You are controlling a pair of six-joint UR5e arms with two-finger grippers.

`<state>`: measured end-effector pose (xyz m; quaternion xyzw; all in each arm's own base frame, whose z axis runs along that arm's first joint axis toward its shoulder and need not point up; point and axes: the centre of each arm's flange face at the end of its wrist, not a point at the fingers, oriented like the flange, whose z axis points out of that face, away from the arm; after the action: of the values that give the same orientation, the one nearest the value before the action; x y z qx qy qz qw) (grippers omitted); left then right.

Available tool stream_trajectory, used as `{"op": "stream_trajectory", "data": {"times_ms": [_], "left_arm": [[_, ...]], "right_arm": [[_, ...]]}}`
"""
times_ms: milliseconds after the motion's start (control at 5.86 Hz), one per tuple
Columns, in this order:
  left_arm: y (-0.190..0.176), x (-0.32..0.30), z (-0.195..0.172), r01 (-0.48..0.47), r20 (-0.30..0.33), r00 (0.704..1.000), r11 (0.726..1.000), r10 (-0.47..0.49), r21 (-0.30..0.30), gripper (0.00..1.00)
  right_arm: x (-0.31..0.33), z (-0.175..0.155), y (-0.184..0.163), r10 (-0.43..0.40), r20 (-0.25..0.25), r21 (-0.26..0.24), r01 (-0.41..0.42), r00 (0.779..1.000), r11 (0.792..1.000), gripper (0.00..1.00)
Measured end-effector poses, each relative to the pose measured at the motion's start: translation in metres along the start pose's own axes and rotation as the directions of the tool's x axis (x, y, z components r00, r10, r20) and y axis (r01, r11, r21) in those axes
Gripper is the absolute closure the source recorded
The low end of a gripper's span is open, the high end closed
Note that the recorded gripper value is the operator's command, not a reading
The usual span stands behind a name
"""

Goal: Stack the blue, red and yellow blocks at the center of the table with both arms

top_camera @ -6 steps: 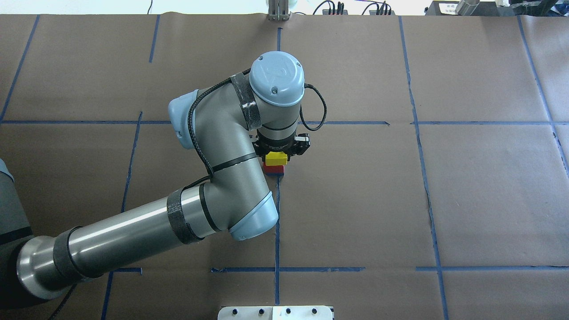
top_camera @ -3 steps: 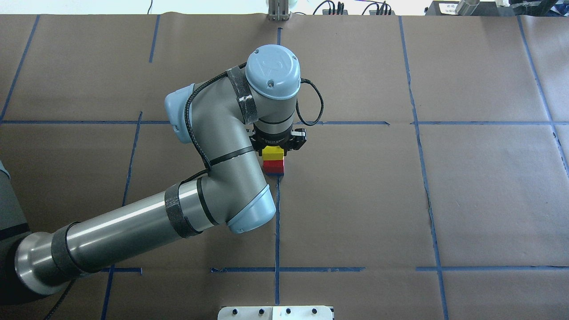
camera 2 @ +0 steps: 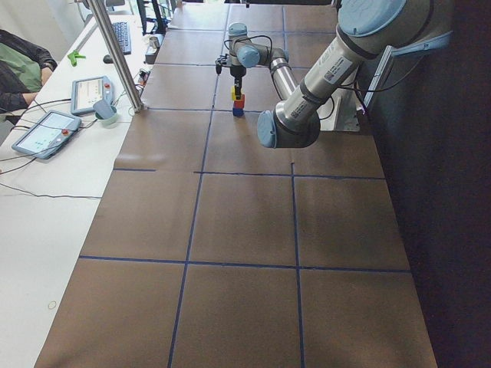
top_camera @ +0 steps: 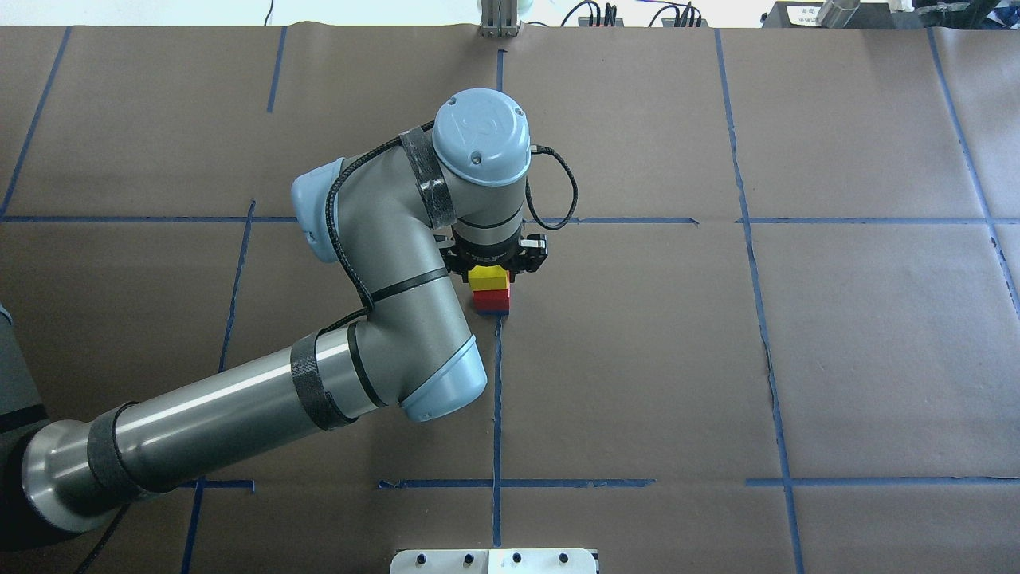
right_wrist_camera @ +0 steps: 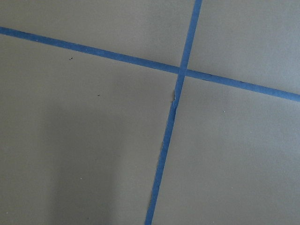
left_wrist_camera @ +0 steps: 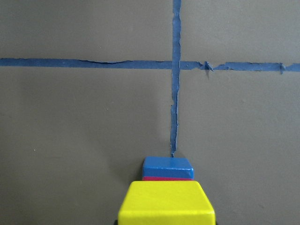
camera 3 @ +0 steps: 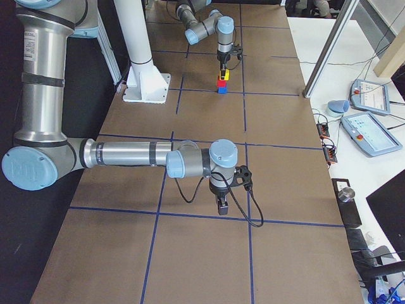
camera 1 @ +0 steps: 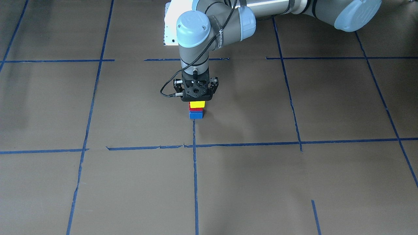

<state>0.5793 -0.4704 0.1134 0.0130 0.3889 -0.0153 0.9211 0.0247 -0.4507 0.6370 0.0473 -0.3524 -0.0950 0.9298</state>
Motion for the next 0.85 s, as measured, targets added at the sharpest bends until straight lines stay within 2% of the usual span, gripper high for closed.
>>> {"op": "stream_trajectory", "data": {"times_ms": [171,341,512,854], "left_arm": [[0.001,0.001,-0.002,-0.003,-0.007,1.0,1.0,0.003,0.0,0.12],[0.001,0.001,-0.004,-0.008,-0.011,1.0,1.0,0.008,0.002,0.0],[-0.001,-0.001,-0.011,-0.012,-0.016,1.0,1.0,0.012,0.01,0.0],[-0.026,-0.021,-0.058,0.004,-0.057,0.998,0.999,-0.001,0.053,0.0]], "right_arm": [[0.0,0.0,0.0,0.0,0.0,0.0,0.0,1.0,1.0,0.0],[0.0,0.0,0.0,0.0,0.0,0.0,0.0,1.0,1.0,0.0],[0.0,0.0,0.0,0.0,0.0,-0.001,0.0,1.0,1.0,0.0],[0.0,0.0,0.0,0.0,0.0,0.0,0.0,1.0,1.0,0.0]]}}
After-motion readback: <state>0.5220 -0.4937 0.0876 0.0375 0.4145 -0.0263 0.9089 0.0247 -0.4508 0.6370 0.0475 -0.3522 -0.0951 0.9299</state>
